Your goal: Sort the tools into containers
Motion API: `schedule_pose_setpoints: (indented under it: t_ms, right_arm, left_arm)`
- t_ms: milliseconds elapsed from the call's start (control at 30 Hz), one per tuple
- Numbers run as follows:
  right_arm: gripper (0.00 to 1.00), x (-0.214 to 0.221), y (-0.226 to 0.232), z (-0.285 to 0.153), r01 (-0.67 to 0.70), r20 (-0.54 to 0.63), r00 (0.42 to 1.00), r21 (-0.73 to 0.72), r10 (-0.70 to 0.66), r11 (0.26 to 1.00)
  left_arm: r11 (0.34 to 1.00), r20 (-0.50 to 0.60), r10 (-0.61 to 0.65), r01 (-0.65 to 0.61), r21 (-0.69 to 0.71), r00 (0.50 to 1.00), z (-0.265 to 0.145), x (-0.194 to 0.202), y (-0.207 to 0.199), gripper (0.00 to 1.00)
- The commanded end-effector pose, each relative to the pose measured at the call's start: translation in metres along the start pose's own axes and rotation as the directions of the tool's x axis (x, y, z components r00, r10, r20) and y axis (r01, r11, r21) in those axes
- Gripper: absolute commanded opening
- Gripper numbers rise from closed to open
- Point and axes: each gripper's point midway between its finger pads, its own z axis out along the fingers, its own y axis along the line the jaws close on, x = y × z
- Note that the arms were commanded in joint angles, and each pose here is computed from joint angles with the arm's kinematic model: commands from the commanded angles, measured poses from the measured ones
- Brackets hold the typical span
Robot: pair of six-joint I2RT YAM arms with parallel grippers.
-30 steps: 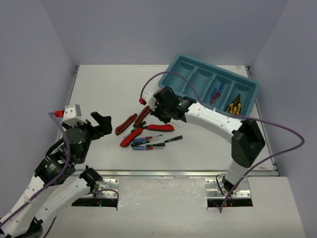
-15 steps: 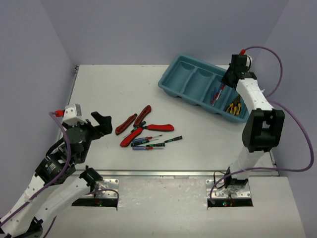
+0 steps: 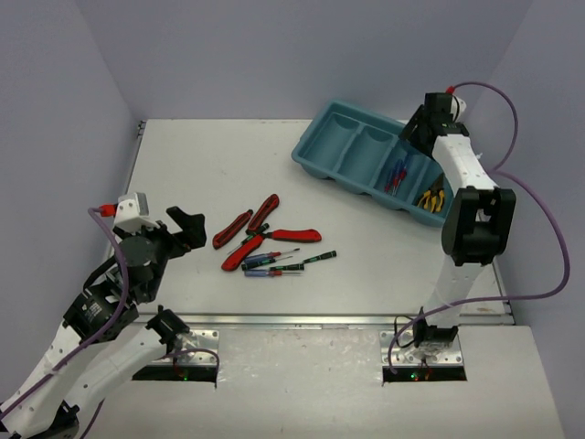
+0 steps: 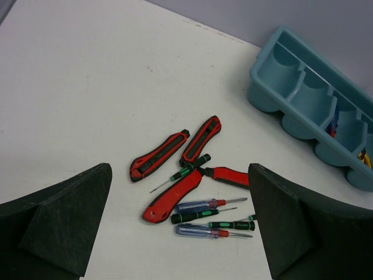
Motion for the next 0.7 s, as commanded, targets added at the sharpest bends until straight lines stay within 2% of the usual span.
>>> schedule_pose_setpoints:
  t_ms: [0, 67, 133, 167, 200, 267, 333, 367, 467, 567, 633, 667]
  right_arm:
    - [0.75, -0.045, 0.069, -0.069, 0.163, 0.154, 0.979, -0.171, -0.137, 0.972]
    - [0.75, -0.013, 0.121, -0.097, 0.338, 0.146, 0.941, -0.344, -0.306, 0.876]
    - [0.7, 0.051, 0.169, -0.137, 0.492, 0.166, 0.853, -0.573, -0.495, 0.656]
    - [0.69, 0.075, 0.179, -0.151, 0.537, 0.188, 0.811, -0.615, -0.554, 0.577]
    - [0.68, 0.104, 0.187, -0.166, 0.586, 0.222, 0.755, -0.65, -0.617, 0.484]
    - [0.63, 0.172, 0.2, -0.198, 0.709, 0.355, 0.584, -0.66, -0.73, 0.247]
    - [0.6, 0.235, 0.203, -0.227, 0.755, 0.455, 0.432, -0.655, -0.779, 0.036]
    - [0.59, 0.256, 0.202, -0.235, 0.753, 0.476, 0.39, -0.658, -0.789, -0.025]
    - [0.59, 0.316, 0.199, -0.253, 0.762, 0.548, 0.214, -0.611, -0.808, -0.212]
    - [0.6, 0.363, 0.194, -0.26, 0.74, 0.58, 0.076, -0.578, -0.811, -0.345]
    - [0.55, 0.381, 0.193, -0.26, 0.721, 0.581, 0.032, -0.577, -0.813, -0.383]
    - [0.45, 0.391, 0.192, -0.254, 0.717, 0.572, -0.008, -0.569, -0.82, -0.403]
  left_arm:
    - [1.0, 0.022, -0.003, 0.003, -0.005, 1.0, 0.004, -0.007, -0.003, 1.0]
    - [1.0, 0.023, -0.003, 0.003, -0.012, 1.0, 0.004, -0.007, -0.002, 1.0]
    - [1.0, 0.026, -0.008, 0.008, -0.024, 1.0, 0.004, -0.007, 0.001, 1.0]
    - [0.999, 0.03, -0.013, 0.014, -0.033, 0.999, 0.004, -0.009, 0.002, 1.0]
    - [0.999, 0.034, -0.019, 0.02, -0.041, 0.999, 0.003, -0.01, 0.004, 1.0]
    - [0.997, 0.061, -0.044, 0.047, -0.058, 0.997, -0.002, -0.015, 0.01, 1.0]
    - [0.995, 0.085, -0.064, 0.07, -0.066, 0.994, -0.007, -0.02, 0.016, 1.0]
    - [0.995, 0.094, -0.074, 0.08, -0.061, 0.993, -0.009, -0.022, 0.017, 1.0]
    - [0.992, 0.126, -0.105, 0.112, -0.057, 0.987, -0.015, -0.028, 0.021, 1.0]
    - [0.991, 0.134, -0.115, 0.122, -0.048, 0.984, -0.018, -0.029, 0.022, 1.0]
    - [0.991, 0.132, -0.113, 0.12, -0.05, 0.985, -0.017, -0.029, 0.022, 1.0]
    - [0.992, 0.129, -0.11, 0.117, -0.052, 0.986, -0.016, -0.028, 0.022, 1.0]
